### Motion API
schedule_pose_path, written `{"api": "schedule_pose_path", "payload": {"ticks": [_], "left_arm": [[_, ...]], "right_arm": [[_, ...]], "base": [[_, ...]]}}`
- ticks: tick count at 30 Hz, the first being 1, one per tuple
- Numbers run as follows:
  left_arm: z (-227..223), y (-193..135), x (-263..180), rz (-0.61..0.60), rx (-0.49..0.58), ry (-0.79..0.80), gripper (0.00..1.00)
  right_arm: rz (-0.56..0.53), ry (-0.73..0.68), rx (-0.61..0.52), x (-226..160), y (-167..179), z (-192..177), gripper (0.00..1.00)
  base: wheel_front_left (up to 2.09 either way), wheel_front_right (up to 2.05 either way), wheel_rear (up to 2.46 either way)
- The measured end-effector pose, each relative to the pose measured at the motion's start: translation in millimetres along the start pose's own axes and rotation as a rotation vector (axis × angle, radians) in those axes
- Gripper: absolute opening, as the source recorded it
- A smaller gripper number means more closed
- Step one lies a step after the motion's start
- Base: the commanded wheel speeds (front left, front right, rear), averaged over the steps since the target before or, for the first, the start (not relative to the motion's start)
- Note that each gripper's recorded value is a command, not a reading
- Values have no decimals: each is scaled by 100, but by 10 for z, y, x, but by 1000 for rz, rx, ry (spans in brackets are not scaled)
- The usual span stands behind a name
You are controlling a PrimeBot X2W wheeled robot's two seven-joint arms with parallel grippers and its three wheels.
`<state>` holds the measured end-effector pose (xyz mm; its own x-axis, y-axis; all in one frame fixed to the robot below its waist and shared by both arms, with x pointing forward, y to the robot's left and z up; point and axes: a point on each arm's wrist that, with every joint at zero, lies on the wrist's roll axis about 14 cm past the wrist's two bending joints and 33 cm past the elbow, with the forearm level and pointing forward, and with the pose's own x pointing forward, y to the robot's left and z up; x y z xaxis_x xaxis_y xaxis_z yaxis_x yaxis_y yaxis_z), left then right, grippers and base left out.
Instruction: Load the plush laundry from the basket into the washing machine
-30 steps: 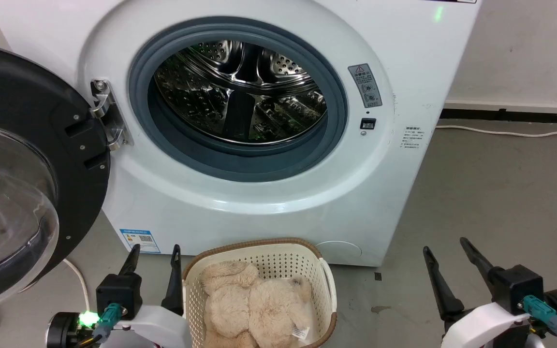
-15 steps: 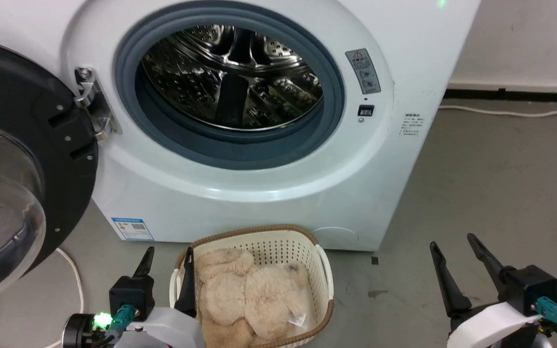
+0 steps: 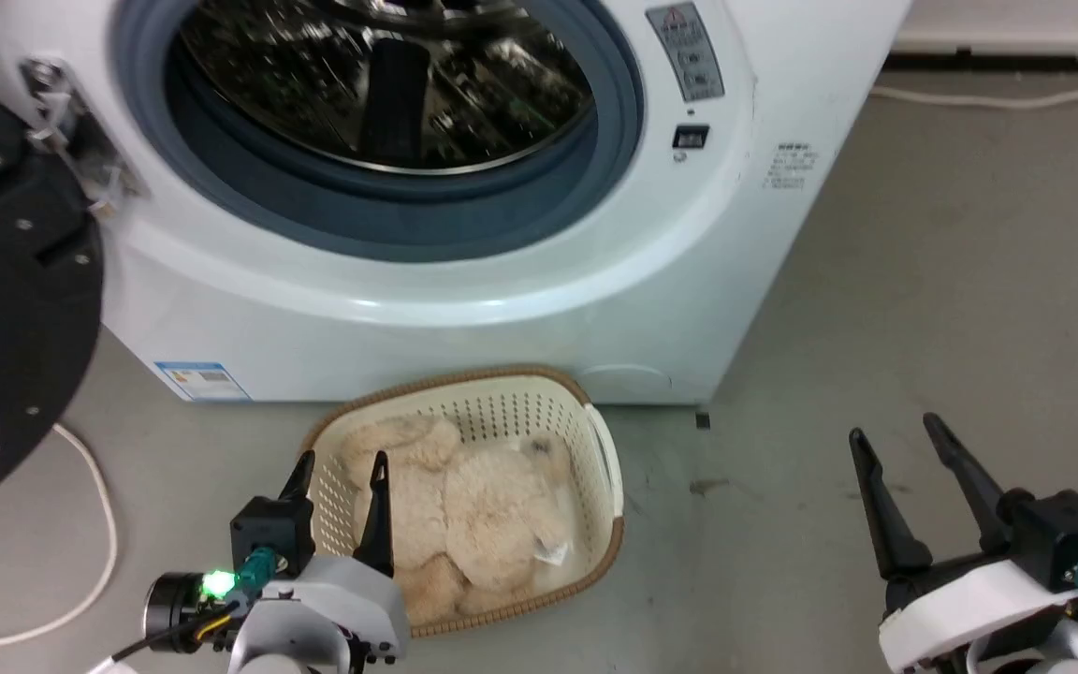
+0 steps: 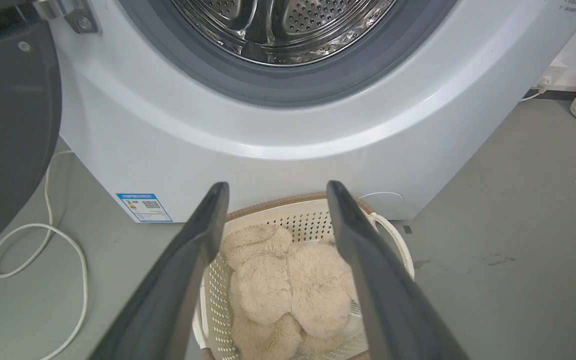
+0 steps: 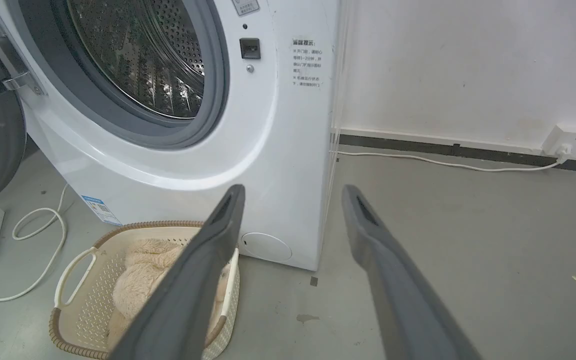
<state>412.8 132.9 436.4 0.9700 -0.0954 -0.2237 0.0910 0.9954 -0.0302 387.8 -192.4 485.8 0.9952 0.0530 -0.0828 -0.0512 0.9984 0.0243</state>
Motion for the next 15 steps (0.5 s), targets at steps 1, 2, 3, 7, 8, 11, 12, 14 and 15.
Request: {"api": "schedule_pose_path", "payload": {"ticks": [1,2,3,7,8,11,12,14,15], "left_arm": [[-43,-5,32,-3,-2,12,100],[-84,-9,62,-6,-3,23,100],[-128,-12,94,-9,-3,36,100],[-279,-23,214,-21,-2,79,100],[-314,-33,243,-24,-3,90,100],[-413,-73,330,-37,-9,117,100],[-490,-103,379,-46,-15,140,100],[-578,-133,422,-57,-20,166,100],[-578,-133,422,-57,-20,166,100]], "right_arm": [[-3,3,4,16,-11,-13,100],[-6,4,7,31,-23,-25,100],[-9,9,11,44,-34,-44,100],[-22,25,22,79,-88,-119,100],[-25,28,22,90,-103,-132,100],[-37,34,26,114,-149,-174,100],[-45,42,32,129,-177,-207,100],[-51,43,36,144,-200,-229,100],[-51,43,36,144,-200,-229,100]], "base": [[0,0,0],[0,0,0],[0,0,0],[0,0,0],[0,0,0],[0,0,0],[0,0,0],[0,0,0],[0,0,0]]}}
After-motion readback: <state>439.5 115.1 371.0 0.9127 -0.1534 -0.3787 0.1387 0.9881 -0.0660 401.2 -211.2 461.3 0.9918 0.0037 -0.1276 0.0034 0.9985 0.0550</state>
